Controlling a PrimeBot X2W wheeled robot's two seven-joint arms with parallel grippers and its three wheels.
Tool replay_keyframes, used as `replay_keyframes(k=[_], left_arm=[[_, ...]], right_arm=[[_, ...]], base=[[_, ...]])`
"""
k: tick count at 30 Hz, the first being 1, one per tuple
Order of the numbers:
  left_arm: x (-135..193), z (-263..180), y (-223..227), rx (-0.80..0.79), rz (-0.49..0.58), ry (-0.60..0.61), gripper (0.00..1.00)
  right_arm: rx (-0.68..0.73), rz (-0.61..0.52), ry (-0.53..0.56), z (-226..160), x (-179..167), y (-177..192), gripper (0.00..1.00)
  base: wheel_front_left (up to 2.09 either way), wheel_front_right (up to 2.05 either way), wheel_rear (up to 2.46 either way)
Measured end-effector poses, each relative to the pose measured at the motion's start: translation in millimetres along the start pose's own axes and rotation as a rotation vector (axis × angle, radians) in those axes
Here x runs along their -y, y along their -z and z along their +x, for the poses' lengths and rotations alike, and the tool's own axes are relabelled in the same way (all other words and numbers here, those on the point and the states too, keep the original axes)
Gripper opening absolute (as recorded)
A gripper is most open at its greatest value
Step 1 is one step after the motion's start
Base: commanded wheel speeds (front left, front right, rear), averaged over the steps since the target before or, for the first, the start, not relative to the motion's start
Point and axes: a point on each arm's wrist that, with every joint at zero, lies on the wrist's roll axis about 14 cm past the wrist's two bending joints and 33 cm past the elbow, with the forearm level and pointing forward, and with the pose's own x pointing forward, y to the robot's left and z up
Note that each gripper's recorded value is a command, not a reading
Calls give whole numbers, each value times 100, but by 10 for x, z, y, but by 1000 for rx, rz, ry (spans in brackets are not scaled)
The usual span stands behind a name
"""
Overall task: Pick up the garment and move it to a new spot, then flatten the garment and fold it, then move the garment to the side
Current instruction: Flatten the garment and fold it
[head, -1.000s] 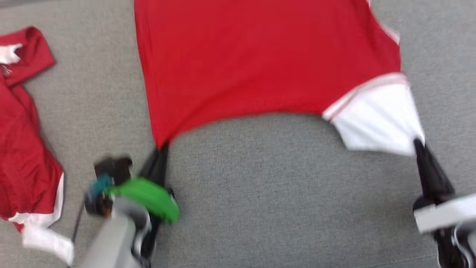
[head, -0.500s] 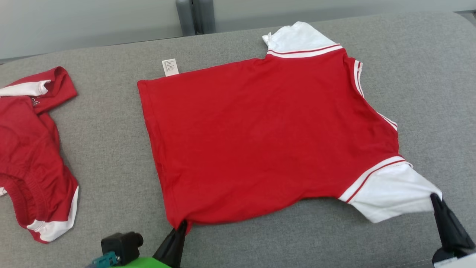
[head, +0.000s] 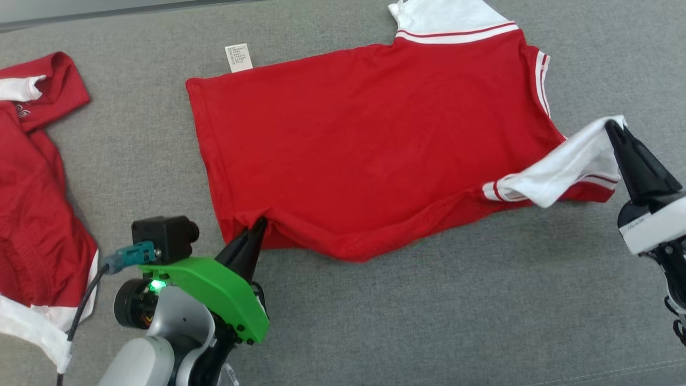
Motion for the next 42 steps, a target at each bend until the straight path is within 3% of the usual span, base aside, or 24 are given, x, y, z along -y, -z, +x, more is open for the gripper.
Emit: replay_keyframes(k=[7,13,14,15,16,18,20,24,33,42], left_arm=[[-280,129,-37,-65,18,-68,0],[-316,256,-64,-92,50,-64,0],[-329,275,-49,-101,49,-67,18],[-350,298,-21,-113,47,-73,65],[-370,316,20,-130,51,-78,100],[-385,332,65,-147,63,-75,100],[-405,364,-213,-18,33,-81,100],[-520,309,-504,85,84,-113,100],[-494,163,192,-107,6,-97,100],[-642,262,419,-179,-22,-126,100]], right_arm=[[-100,-107,-57,441,-93,55,0],[-177,-166,-56,655,-59,178,0],[-190,-174,-55,674,-50,208,13],[-195,-188,-50,701,-30,221,70],[-201,-207,-40,726,8,231,100],[-219,-223,-24,740,63,266,100],[-243,-255,-24,721,84,319,100],[-228,-329,-17,611,167,217,100],[-483,-480,39,38,551,624,100],[-593,-524,65,105,677,882,100]], base=[[0,0,0],[0,0,0],[0,0,0],[0,0,0],[0,0,0],[0,0,0],[0,0,0],[0,0,0],[0,0,0],[0,0,0]])
